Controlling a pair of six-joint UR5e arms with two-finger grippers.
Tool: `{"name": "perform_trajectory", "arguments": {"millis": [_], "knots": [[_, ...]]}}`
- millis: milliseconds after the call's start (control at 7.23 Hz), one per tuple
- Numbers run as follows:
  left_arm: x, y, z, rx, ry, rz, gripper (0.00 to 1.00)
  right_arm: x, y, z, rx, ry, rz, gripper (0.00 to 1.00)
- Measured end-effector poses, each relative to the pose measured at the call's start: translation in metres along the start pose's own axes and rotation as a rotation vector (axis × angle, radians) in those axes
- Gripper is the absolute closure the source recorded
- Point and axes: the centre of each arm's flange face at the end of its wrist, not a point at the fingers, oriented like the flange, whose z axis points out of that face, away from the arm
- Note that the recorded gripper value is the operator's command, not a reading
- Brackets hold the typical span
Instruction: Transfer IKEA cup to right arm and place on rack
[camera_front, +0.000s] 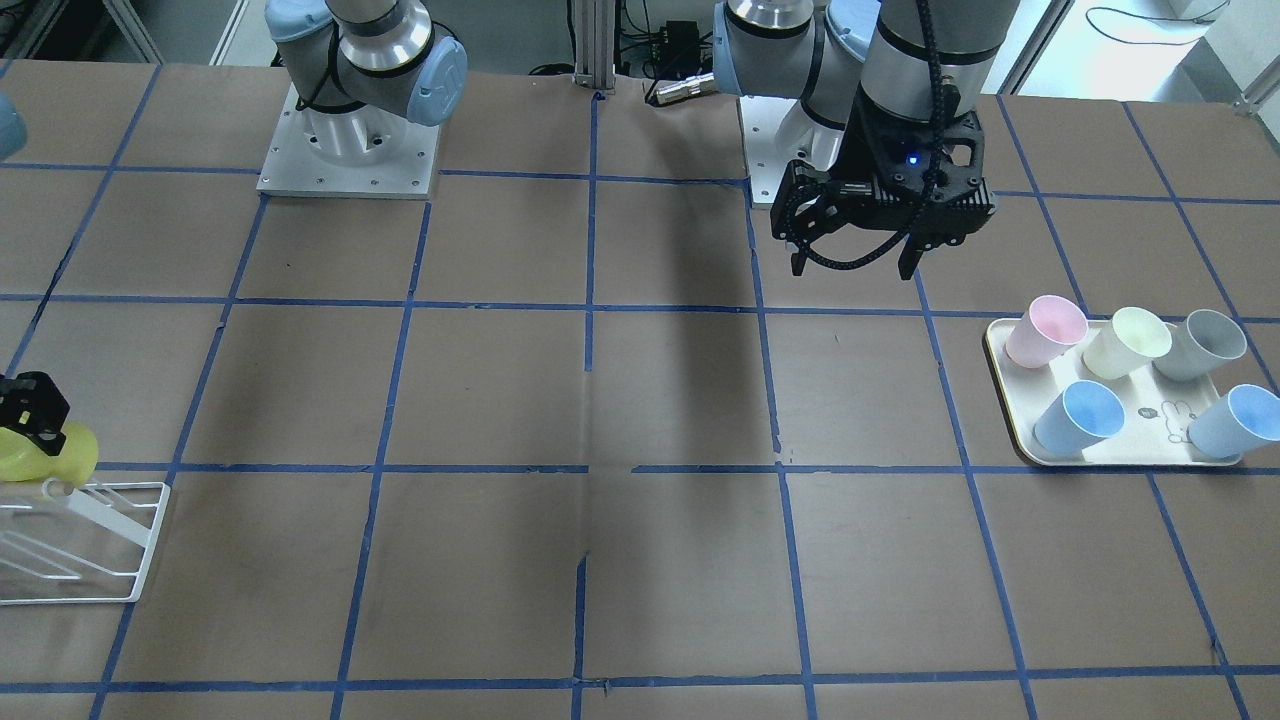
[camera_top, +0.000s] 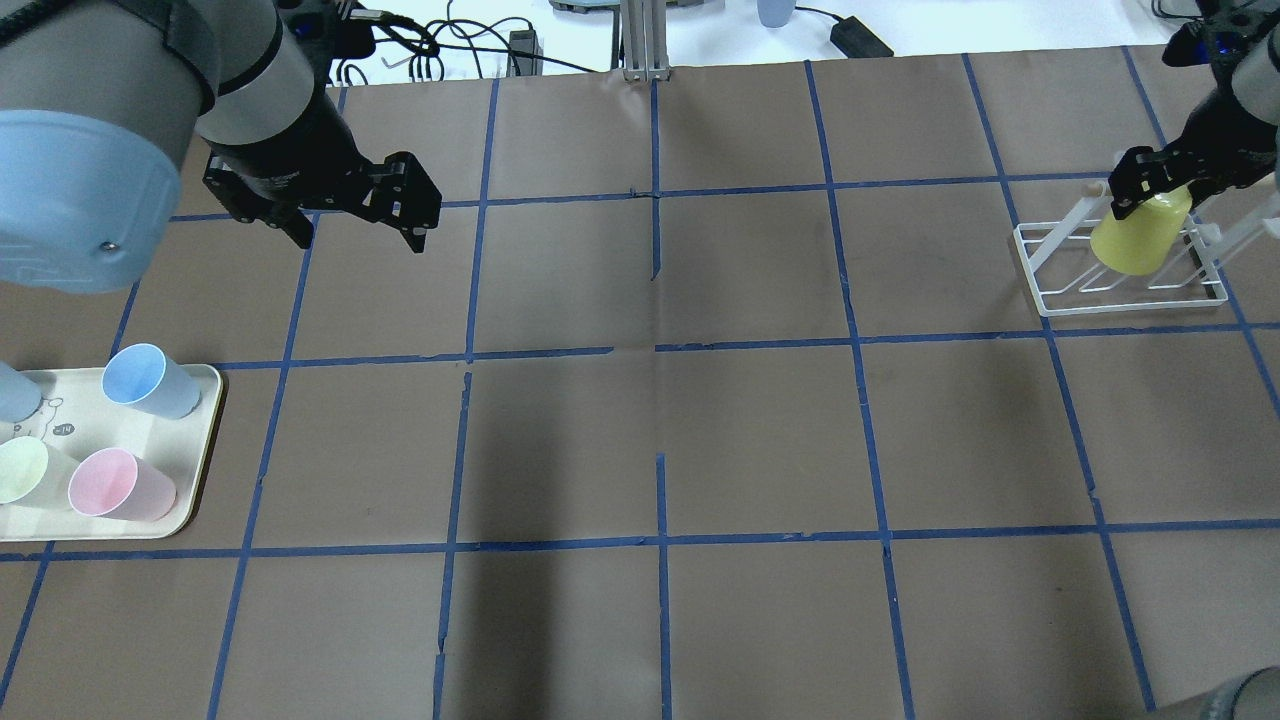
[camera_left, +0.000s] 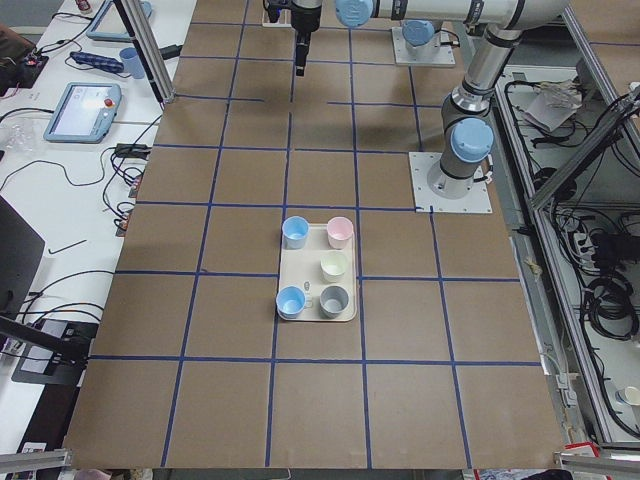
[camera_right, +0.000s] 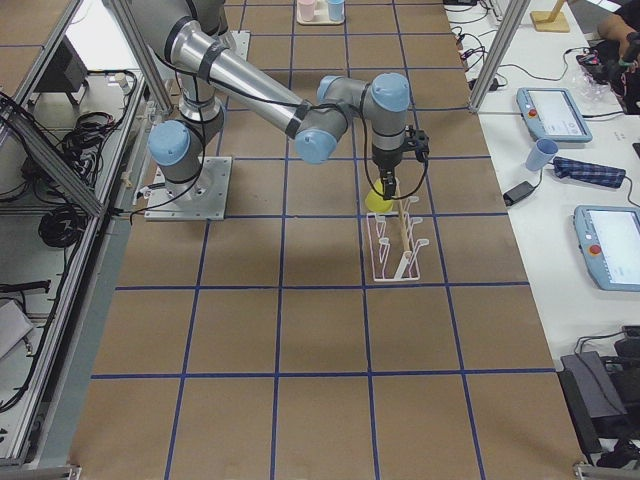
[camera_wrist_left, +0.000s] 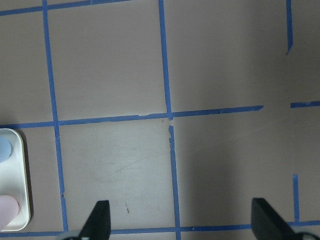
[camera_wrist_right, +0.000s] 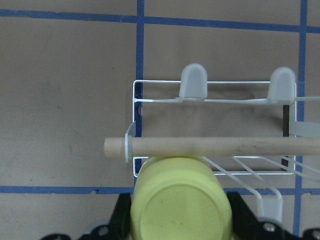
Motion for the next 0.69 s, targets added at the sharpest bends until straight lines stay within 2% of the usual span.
{"name": "perform_trajectory", "arguments": {"millis": [277, 692], "knots": [[-0.015, -0.003, -0.006, 0.015, 0.029, 0.055, 0.00, 0.000, -0.001, 0.005, -0.007, -0.004, -0.001, 0.00], [-0.028, -0.015, -0.021, 0.019, 0.022, 0.065, 0.00, 0.001, -0.003, -0.008, 0.002, 0.003, 0.005, 0.00]]}}
